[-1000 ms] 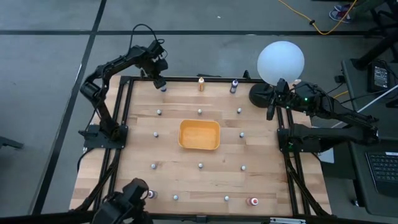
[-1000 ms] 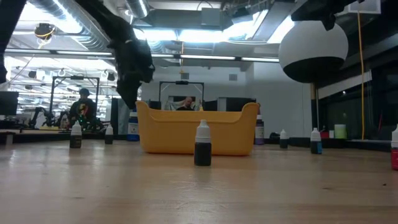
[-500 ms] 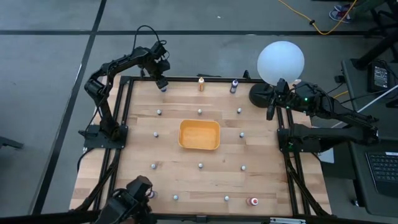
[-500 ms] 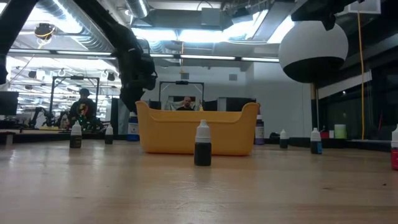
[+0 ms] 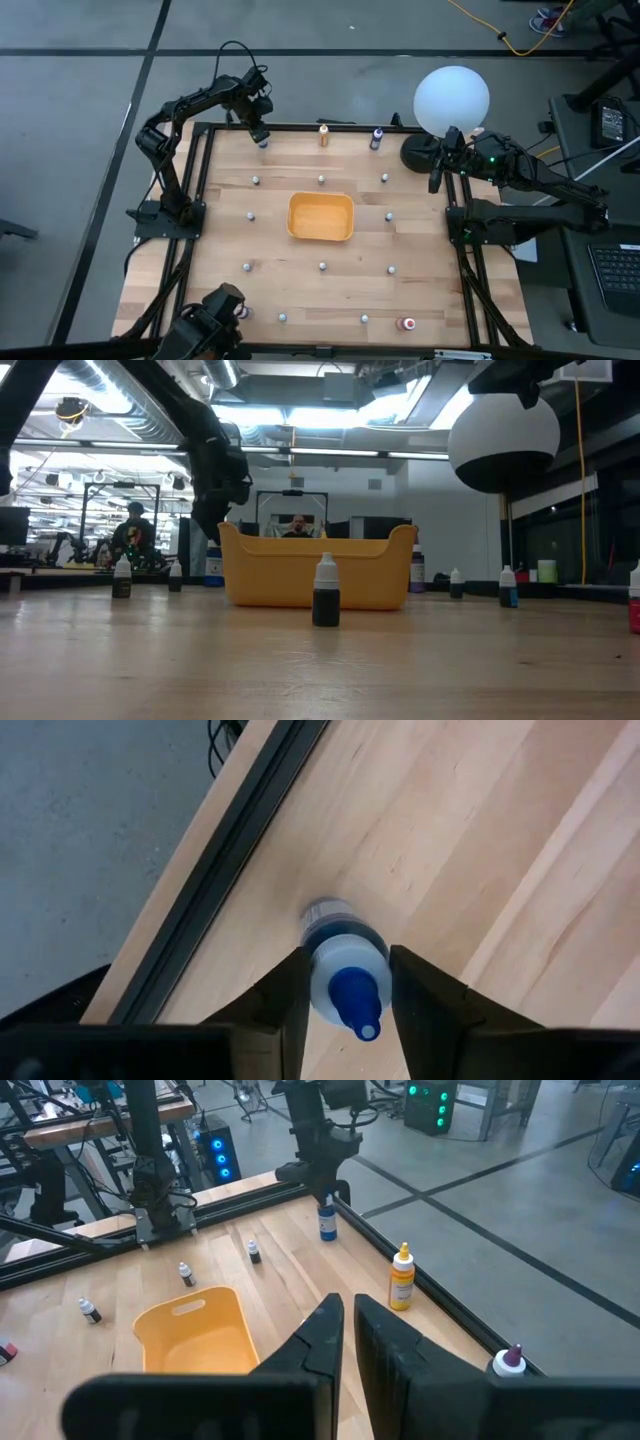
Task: Pick & Place food coloring
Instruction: Put the blue food coloring bottle into the yellow bin, then put the green food coloring bottle into the yellow bin
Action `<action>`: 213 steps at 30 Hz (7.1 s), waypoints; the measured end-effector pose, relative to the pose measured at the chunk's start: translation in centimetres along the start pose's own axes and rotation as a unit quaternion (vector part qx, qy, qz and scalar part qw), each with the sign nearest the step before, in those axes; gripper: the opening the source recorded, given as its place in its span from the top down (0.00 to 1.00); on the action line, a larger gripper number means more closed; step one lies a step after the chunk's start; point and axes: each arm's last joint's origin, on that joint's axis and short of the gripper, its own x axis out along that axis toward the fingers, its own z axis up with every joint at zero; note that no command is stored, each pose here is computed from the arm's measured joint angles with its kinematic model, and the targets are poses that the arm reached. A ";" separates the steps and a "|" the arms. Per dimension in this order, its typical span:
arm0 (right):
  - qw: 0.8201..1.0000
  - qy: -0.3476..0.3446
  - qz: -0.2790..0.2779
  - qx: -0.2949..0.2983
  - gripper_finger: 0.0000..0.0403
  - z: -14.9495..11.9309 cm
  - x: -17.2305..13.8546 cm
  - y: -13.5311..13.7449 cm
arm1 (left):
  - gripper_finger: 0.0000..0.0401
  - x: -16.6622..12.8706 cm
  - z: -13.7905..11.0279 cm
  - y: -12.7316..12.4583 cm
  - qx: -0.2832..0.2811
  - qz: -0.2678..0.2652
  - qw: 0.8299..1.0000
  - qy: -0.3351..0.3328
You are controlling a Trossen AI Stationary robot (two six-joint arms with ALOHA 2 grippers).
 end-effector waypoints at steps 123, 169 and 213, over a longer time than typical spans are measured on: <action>0.999 0.020 -0.002 -0.044 0.92 -0.4 0.0 -0.1 | 0.65 -0.6 -0.5 -28.8 0.207 -0.075 0.975 -0.036; 0.997 0.064 -0.006 -0.047 0.92 -1.2 -0.1 -0.2 | 0.57 -12.1 -4.0 -21.9 0.153 0.056 0.986 -0.031; 0.997 0.067 -0.006 -0.045 0.92 -1.3 -0.1 -0.2 | 0.47 4.7 -9.4 -15.1 0.031 0.067 0.997 0.006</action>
